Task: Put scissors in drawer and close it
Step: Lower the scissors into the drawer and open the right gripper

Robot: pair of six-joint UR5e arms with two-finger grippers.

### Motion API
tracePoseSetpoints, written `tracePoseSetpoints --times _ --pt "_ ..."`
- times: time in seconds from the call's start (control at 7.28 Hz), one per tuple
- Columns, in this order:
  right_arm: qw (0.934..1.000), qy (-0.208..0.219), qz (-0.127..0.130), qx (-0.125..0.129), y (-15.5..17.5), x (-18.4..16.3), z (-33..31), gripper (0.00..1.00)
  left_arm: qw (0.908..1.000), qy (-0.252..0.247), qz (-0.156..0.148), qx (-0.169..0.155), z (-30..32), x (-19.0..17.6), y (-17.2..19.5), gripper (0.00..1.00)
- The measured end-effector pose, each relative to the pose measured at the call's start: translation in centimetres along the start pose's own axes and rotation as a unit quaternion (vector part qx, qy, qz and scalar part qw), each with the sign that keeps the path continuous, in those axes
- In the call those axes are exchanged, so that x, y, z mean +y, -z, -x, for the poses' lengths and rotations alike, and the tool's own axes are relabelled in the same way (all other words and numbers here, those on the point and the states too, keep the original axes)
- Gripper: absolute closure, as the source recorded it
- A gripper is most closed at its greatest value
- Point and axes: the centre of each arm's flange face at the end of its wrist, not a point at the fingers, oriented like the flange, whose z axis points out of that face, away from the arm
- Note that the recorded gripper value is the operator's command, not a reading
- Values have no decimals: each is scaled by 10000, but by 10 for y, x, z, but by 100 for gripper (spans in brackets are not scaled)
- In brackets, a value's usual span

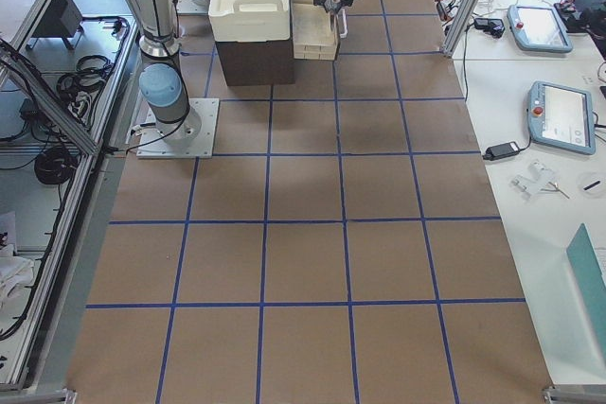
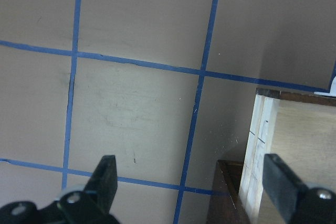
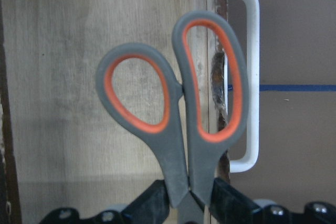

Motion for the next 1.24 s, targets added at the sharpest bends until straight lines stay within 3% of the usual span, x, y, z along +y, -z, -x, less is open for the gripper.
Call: tracePoseSetpoints --times 0.41,0.96,1.1,1.24 --pt "9993 -256 108 -255 -34 -38 15 100 10000 0 -2 0 0 0 0 0" --pt "9978 -354 259 -494 -68 -39 27 100 10000 -3 -2 1 0 0 0 0" --pt "9976 -411 251 -505 -70 -39 27 55 10000 -5 -3 -2 0 0 0 0" --pt "9973 -470 251 -508 -71 -39 27 49 10000 -3 -3 -6 0 0 0 0"
